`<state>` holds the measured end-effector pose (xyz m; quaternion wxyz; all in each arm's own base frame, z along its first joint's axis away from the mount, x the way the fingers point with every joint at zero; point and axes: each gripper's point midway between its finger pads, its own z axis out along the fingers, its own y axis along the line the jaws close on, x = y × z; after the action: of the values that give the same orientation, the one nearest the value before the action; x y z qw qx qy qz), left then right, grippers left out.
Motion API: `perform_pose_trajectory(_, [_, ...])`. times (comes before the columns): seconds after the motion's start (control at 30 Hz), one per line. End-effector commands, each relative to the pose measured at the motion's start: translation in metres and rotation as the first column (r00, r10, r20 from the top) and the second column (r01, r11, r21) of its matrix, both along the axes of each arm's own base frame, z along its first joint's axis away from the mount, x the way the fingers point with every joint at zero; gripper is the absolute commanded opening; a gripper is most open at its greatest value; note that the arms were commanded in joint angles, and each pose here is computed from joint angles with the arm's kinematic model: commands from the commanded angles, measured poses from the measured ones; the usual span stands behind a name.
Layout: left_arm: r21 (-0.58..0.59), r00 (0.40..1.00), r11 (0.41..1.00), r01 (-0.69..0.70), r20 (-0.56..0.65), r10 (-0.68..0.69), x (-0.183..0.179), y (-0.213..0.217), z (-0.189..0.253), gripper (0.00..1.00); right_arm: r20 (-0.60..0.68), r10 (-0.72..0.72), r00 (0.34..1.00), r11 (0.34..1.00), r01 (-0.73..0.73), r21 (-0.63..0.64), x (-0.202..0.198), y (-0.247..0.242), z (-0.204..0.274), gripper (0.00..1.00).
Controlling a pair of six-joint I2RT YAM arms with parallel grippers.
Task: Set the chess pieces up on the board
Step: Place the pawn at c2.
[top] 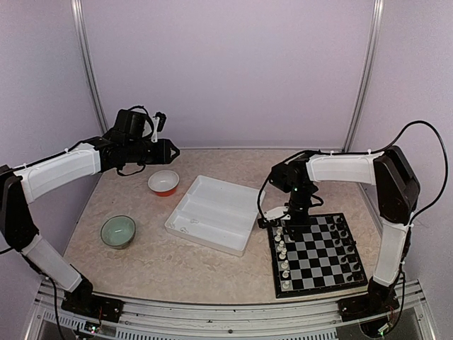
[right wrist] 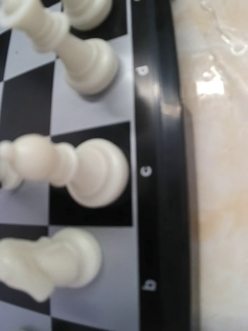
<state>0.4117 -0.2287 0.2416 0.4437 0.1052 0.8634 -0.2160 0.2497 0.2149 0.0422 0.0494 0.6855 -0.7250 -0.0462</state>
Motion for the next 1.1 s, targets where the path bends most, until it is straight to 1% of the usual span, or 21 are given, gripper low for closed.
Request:
perform_pose_trajectory(0.0, [-0.005, 1.0, 1.0, 0.008, -0.008, -0.008, -0.001, 0.001, -0.002, 0.36, 0.012, 0.001, 1.0, 1.0, -0.001, 0.008, 0.005, 0.008, 0.001, 0.11])
perform_pose_trajectory(0.13, [-0.006, 1.0, 1.0, 0.009, -0.011, -0.009, -0.001, 0.001, -0.003, 0.36, 0.014, 0.002, 1.0, 1.0, -0.002, 0.012, 0.005, 0.01, 0.0, 0.09])
perform_pose_trajectory(0.27, [-0.007, 1.0, 1.0, 0.01, -0.014, -0.01, 0.0, 0.0, -0.004, 0.36, 0.017, 0.004, 1.0, 1.0, -0.004, 0.015, 0.005, 0.01, 0.001, 0.09])
perform_pose_trajectory(0.73, [-0.008, 1.0, 1.0, 0.017, -0.025, -0.017, 0.0, -0.001, -0.006, 0.36, 0.009, 0.004, 1.0, 1.0, -0.004, 0.015, 0.001, 0.007, 0.005, 0.22])
perform_pose_trajectory(0.83, [-0.001, 1.0, 1.0, 0.016, -0.024, -0.016, -0.001, 0.0, -0.007, 0.36, 0.019, 0.008, 1.0, 1.0, -0.008, 0.023, 0.0, 0.007, 0.017, 0.23])
perform_pose_trajectory(0.93, [0.023, 1.0, 1.0, 0.014, -0.024, -0.013, -0.001, 0.001, -0.01, 0.36, 0.045, 0.017, 0.999, 0.999, -0.019, 0.042, -0.001, 0.004, 0.038, 0.26])
perform_pose_trajectory(1.0, [0.063, 0.999, 0.998, 0.018, -0.029, -0.016, -0.005, -0.004, -0.014, 0.37, 0.071, 0.016, 0.997, 0.997, -0.022, 0.08, 0.001, 0.004, 0.058, 0.29])
perform_pose_trajectory(1.07, [0.133, 0.999, 0.991, 0.033, -0.032, -0.029, -0.012, -0.015, -0.02, 0.37, 0.088, 0.001, 0.996, 0.992, -0.012, 0.129, 0.003, 0.002, 0.077, 0.31])
